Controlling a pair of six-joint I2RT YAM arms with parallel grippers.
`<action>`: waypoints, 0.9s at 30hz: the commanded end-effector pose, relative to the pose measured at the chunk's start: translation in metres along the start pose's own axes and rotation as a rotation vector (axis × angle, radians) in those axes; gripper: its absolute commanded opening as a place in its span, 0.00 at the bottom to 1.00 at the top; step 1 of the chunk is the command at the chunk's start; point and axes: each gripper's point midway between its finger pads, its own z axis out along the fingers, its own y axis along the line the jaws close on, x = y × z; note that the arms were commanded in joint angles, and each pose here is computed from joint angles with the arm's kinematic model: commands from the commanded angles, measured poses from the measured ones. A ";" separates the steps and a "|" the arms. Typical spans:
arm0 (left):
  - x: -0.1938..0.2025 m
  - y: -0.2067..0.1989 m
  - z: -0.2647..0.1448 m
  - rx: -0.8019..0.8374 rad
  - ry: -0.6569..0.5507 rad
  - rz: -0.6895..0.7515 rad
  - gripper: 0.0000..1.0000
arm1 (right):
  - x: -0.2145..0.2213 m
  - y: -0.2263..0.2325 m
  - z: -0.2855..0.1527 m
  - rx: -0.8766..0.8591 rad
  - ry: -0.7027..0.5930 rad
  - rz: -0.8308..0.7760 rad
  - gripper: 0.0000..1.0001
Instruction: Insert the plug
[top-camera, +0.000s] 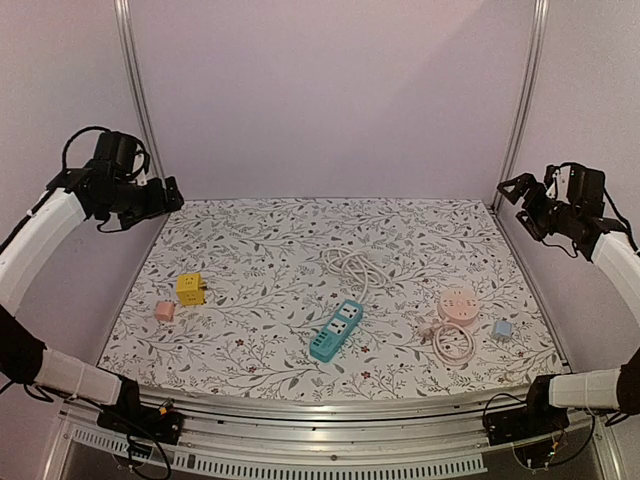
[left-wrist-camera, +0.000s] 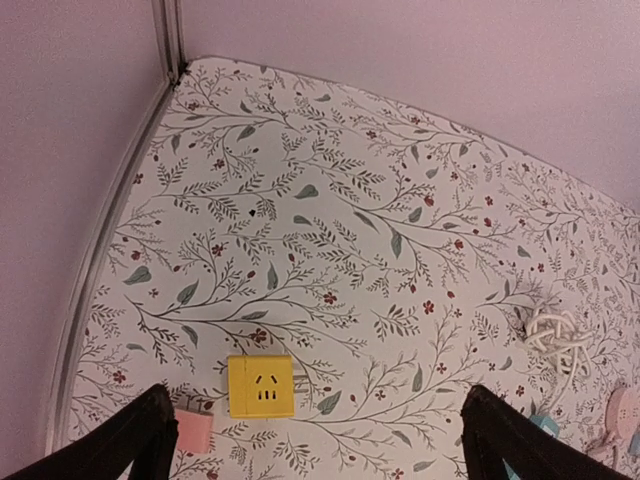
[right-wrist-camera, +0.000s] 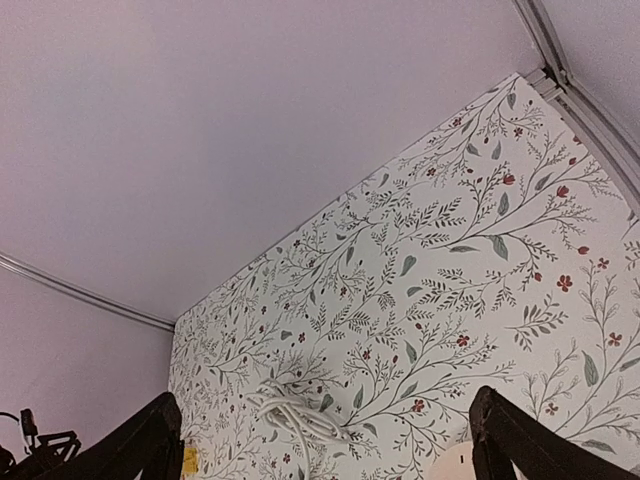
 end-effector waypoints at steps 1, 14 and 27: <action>0.018 -0.018 0.013 0.061 0.087 0.017 1.00 | 0.014 -0.018 0.001 0.055 0.038 0.093 0.99; 0.023 -0.007 0.033 -0.093 0.132 0.076 0.99 | 0.042 -0.054 -0.006 0.232 0.119 0.228 0.99; 0.036 0.037 0.034 -0.317 0.191 0.112 0.99 | 0.070 -0.058 0.012 0.207 0.288 0.300 0.99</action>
